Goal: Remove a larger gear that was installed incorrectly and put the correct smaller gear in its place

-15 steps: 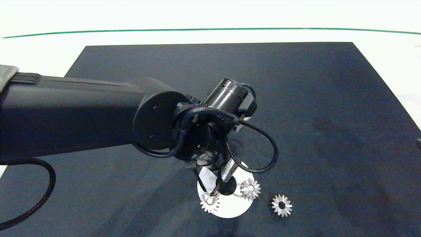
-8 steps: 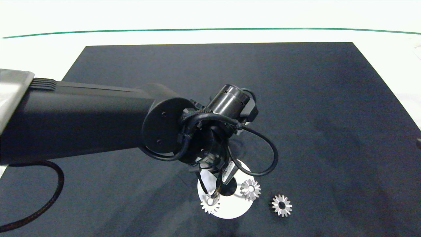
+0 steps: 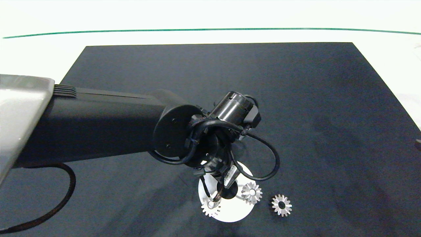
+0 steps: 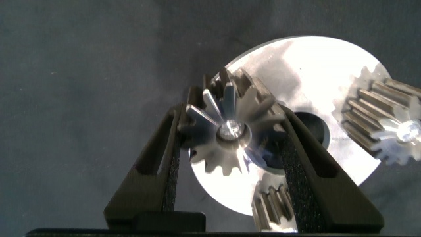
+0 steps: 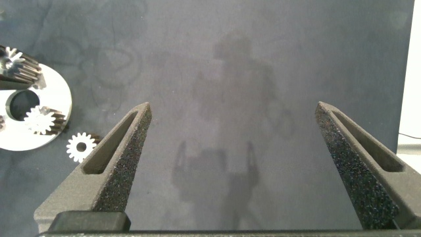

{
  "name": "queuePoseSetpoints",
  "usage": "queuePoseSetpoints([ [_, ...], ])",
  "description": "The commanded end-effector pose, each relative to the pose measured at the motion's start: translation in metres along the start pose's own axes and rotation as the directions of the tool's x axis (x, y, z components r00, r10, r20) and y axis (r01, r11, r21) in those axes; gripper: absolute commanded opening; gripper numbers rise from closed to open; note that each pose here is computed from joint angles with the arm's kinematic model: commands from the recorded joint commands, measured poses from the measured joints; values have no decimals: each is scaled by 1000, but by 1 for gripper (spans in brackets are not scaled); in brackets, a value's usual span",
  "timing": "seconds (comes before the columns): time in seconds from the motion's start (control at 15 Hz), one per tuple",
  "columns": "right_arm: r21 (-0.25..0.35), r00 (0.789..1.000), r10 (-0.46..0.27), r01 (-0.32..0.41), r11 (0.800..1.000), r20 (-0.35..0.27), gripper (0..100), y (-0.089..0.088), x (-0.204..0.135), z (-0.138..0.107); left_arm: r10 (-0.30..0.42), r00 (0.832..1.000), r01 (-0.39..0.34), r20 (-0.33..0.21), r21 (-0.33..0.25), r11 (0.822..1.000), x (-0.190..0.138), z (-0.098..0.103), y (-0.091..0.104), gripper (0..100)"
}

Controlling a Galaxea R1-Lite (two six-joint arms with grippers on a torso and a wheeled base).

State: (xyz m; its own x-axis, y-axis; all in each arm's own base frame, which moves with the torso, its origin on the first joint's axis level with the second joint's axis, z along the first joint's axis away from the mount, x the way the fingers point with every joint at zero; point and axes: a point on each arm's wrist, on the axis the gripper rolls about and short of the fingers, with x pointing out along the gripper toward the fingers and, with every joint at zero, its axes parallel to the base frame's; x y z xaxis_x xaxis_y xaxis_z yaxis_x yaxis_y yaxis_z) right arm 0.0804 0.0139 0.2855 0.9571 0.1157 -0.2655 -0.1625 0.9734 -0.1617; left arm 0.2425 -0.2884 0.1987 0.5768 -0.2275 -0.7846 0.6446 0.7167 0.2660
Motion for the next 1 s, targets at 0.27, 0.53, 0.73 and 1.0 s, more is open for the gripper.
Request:
queuePoseSetpoints([
  [0.27,-2,1000,0,0,1000,-2,100,0,0,0,5,999,-5,32,-21,1000,-9,5,5,28],
  [0.53,-2,1000,0,0,1000,1,100,0,-1,0,6,998,-4,58,-31,1000,-24,4,9,28],
  [0.73,-2,1000,0,0,1000,1,100,0,-1,0,5,998,-3,65,-32,999,-31,1,11,28],
  [1.0,-2,1000,0,0,1000,1,100,0,-1,0,7,994,0,104,-64,998,-48,1,16,28],
])
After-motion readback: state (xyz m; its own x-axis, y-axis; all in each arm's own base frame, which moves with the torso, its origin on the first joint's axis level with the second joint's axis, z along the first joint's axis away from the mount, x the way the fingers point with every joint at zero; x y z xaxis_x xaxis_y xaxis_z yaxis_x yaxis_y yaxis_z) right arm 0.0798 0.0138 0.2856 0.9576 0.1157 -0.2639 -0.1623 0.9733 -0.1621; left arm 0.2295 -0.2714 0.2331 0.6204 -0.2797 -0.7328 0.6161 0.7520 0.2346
